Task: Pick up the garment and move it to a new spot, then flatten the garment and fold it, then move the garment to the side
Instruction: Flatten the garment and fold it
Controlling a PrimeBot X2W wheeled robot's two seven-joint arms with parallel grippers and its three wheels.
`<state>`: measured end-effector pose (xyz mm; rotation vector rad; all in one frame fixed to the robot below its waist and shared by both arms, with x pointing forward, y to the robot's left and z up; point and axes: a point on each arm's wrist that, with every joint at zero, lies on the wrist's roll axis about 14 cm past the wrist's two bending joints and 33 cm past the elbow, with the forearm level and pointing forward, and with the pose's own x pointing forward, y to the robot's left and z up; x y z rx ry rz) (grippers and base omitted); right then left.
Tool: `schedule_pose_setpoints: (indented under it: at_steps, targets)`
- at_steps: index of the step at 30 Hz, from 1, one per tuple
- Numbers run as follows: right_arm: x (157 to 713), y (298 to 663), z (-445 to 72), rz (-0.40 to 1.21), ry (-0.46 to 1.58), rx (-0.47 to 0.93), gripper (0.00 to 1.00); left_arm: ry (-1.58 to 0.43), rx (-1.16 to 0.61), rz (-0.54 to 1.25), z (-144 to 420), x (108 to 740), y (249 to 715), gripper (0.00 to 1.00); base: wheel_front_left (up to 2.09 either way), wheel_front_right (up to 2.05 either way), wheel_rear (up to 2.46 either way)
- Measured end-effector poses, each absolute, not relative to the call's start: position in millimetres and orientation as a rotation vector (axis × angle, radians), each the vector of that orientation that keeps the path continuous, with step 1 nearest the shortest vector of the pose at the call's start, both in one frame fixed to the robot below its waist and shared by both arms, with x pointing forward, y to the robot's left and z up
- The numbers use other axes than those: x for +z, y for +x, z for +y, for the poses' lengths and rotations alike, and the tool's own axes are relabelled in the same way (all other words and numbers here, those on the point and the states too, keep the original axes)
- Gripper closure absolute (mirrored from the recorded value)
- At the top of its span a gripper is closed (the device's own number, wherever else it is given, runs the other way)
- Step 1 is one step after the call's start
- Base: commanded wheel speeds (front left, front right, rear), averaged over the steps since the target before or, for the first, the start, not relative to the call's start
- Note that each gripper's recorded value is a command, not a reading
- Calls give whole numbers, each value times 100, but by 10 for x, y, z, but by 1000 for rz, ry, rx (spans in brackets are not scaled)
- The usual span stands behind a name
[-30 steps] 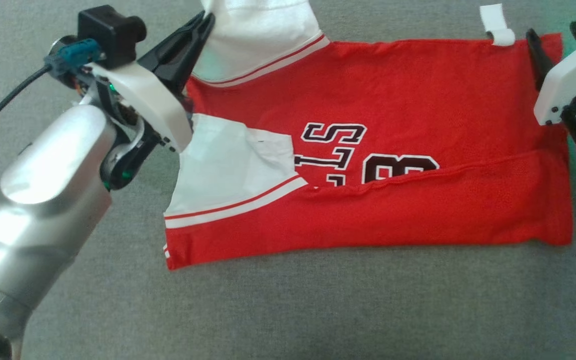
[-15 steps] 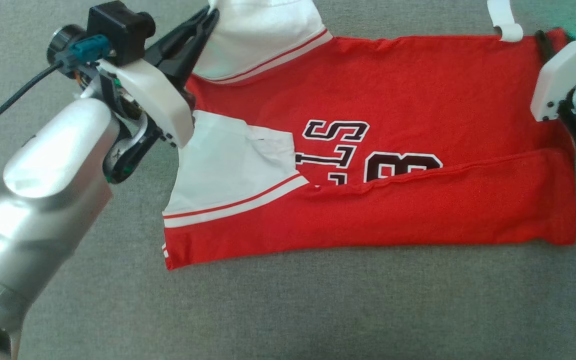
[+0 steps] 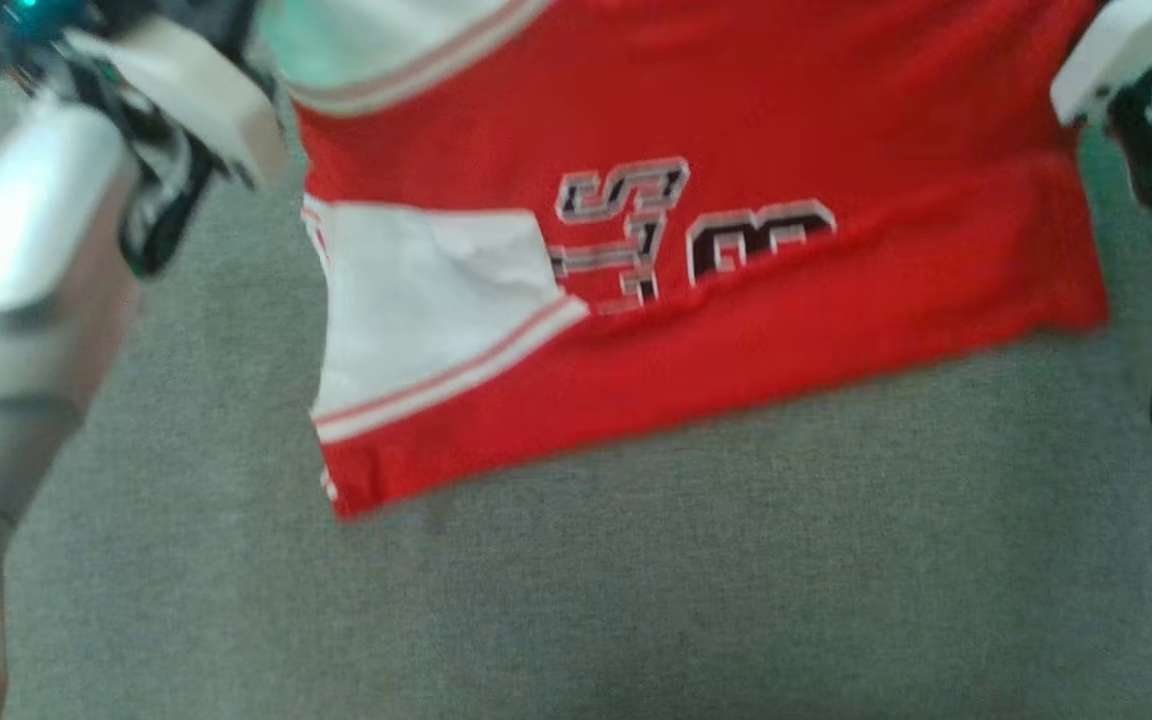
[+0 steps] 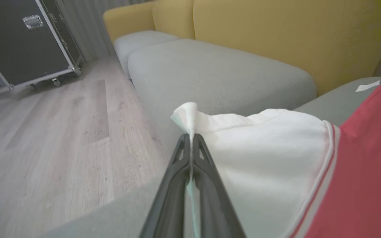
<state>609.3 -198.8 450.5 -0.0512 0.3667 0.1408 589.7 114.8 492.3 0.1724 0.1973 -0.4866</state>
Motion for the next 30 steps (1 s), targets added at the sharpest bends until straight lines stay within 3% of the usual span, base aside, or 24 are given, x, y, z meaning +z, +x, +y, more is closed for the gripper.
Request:
schedule_pose_setpoints:
  at_steps: [6,14,30]
  targets:
    - [4739,6192,-1980,259,-2,132,100,198,-455,88,1137,5199,6129,100,0,0,0]
    - [4875,6103,-1900,222,57,136,100,177,-466,88,1123,5237,5985,100,0,0,0]
    - [4541,5339,-1946,445,9,223,100,146,-608,401,1238,4751,4785,100,0,0,0]
